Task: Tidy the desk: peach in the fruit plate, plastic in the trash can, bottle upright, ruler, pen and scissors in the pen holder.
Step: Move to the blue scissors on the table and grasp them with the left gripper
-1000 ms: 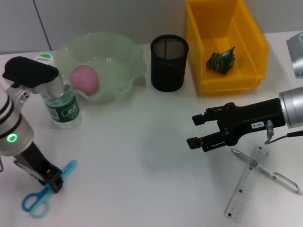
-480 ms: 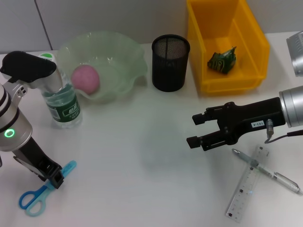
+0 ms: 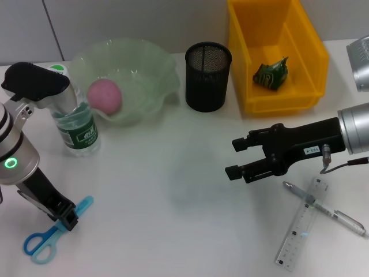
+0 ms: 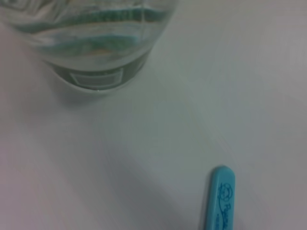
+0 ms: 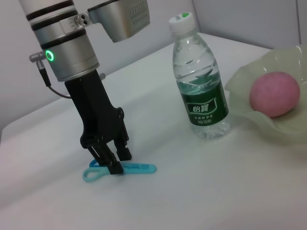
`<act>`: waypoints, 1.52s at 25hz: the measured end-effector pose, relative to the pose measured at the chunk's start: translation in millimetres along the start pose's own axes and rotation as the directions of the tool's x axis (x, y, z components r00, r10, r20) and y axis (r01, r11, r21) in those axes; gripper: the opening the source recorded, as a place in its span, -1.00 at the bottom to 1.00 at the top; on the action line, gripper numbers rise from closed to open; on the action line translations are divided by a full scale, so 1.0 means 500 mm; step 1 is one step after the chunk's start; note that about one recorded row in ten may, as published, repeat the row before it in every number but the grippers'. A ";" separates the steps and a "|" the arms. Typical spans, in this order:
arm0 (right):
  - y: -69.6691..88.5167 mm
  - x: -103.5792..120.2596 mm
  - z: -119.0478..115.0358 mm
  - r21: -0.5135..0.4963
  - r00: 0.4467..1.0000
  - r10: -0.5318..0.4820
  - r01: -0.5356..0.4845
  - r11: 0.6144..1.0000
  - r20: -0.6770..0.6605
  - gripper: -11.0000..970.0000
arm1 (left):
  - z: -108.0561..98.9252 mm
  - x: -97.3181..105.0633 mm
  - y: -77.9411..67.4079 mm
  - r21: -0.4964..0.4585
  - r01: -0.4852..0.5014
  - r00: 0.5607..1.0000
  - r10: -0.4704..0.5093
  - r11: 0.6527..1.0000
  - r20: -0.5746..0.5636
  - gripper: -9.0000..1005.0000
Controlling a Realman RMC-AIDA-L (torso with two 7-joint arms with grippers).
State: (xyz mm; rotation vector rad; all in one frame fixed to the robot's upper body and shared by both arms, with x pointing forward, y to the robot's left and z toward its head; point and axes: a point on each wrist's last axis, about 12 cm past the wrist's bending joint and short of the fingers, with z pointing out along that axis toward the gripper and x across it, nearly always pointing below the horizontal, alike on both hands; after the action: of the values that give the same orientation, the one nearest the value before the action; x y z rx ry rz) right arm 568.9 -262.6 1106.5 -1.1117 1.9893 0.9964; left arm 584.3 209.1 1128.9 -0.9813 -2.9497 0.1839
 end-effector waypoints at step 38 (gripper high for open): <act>-0.003 0.001 0.001 0.011 1.000 0.003 -0.003 1.000 -0.001 0.72 | 0.003 -0.003 -0.004 0.000 -0.046 0.999 0.046 0.999 -0.005 -0.23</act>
State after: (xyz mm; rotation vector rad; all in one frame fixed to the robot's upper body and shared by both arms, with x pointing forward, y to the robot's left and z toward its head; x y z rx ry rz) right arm 570.0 -263.0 1105.6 -1.1031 1.9956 0.9857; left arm 584.1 206.7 1127.4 -1.0489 -2.9245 0.1823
